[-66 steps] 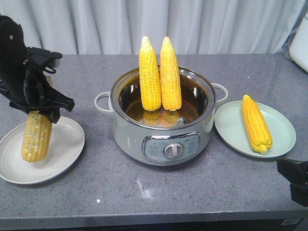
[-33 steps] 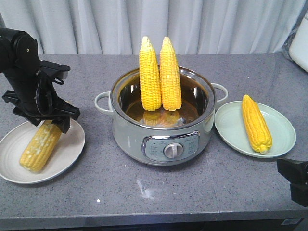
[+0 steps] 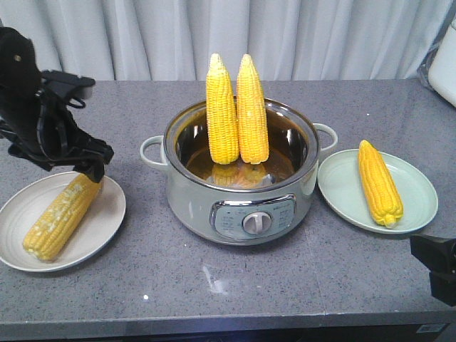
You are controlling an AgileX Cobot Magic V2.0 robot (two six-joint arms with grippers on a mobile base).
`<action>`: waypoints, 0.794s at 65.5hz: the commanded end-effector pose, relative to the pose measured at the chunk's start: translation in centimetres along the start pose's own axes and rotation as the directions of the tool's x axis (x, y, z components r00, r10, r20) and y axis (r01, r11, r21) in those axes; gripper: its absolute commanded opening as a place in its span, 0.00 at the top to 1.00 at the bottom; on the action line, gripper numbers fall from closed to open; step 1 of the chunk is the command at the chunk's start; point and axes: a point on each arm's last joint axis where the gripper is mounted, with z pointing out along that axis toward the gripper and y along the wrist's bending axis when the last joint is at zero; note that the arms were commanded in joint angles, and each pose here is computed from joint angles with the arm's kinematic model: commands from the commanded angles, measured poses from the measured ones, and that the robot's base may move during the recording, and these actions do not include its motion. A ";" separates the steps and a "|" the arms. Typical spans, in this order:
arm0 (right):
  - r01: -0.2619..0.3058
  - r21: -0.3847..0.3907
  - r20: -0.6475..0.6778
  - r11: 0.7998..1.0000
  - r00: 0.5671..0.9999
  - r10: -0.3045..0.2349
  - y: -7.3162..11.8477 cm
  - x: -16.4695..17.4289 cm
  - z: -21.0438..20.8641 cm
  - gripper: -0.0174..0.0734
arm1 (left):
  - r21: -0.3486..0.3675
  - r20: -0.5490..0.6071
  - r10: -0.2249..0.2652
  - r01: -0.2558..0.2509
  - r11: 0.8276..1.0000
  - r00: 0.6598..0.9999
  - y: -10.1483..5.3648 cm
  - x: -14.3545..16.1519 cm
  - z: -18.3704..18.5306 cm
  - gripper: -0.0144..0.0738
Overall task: Distribute corn equally
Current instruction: 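Lower the cob onto the cream plate and open the left gripper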
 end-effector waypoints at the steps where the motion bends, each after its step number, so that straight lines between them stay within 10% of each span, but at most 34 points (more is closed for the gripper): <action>1: 0.000 0.004 0.091 1.000 0.996 -0.001 0.0 -1.2 -0.6 0.26 | 0.004 0.188 0.000 -0.001 1.000 0.982 -0.3 0.9 -4.6 0.17; 52: 0.000 0.004 0.092 1.000 0.996 -0.001 0.0 -1.2 -0.6 0.26 | 0.165 0.575 0.106 -0.242 0.956 0.811 -3.5 12.4 -11.9 0.17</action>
